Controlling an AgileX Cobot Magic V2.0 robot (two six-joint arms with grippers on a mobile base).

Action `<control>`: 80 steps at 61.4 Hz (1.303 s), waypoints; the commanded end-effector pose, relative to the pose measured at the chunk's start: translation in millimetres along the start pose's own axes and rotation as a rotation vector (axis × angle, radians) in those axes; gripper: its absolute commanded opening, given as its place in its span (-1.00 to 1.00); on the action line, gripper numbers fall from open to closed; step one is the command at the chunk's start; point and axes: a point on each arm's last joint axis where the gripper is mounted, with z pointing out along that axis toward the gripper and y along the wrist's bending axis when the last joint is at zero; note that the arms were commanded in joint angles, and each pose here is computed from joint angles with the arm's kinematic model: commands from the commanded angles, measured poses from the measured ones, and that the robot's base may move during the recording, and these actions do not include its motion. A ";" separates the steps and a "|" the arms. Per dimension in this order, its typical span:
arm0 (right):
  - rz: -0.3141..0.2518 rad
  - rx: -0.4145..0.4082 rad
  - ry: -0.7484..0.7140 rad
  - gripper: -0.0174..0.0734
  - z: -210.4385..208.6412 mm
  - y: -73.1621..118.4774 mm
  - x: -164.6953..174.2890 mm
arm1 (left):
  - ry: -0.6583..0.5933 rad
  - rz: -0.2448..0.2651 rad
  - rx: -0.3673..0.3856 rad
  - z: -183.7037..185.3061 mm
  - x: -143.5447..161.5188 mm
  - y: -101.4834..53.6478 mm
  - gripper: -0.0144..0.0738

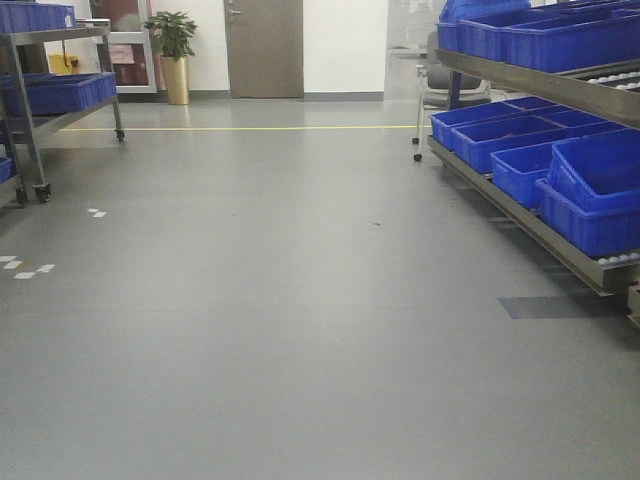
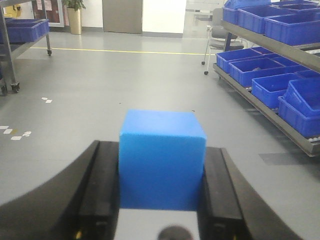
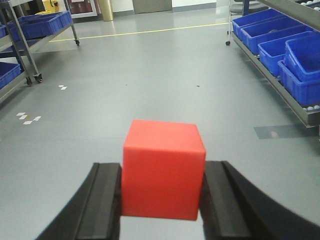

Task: Sort and place red and blue blocks on shelf
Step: 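Turn the base toward the shelf of blue bins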

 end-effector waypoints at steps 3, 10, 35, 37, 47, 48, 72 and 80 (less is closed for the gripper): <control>-0.006 0.004 -0.110 -0.42 -1.9 0.9 -16.8 | -0.106 -0.013 -0.014 -1.9 -16.7 1.0 -0.40; -0.006 0.004 -0.110 -0.42 -1.9 0.9 -16.8 | -0.106 -0.013 -0.014 -1.9 -16.7 1.0 -0.40; -0.006 0.004 -0.110 -0.42 -1.9 0.9 -16.8 | -0.106 -0.013 -0.014 -1.9 -16.7 1.0 -0.40; -0.006 0.004 -0.110 -0.42 -1.9 0.9 -16.8 | -0.106 -0.013 -0.014 -1.9 -16.7 1.0 -0.40; -0.006 0.004 -0.110 -0.42 -1.9 0.9 -16.8 | -0.106 -0.013 -0.014 -1.9 -16.7 1.0 -0.40; -0.006 0.004 -0.110 -0.42 -1.9 0.9 -16.8 | -0.106 -0.013 -0.014 -1.9 -16.7 1.0 -0.40; -0.006 0.004 -0.110 -0.42 -1.9 0.9 -16.8 | -0.106 -0.013 -0.014 -1.9 -16.7 1.0 -0.40; -0.006 0.004 -0.110 -0.42 -1.9 0.9 -16.8 | -0.106 -0.013 -0.014 -1.9 -16.7 1.0 -0.40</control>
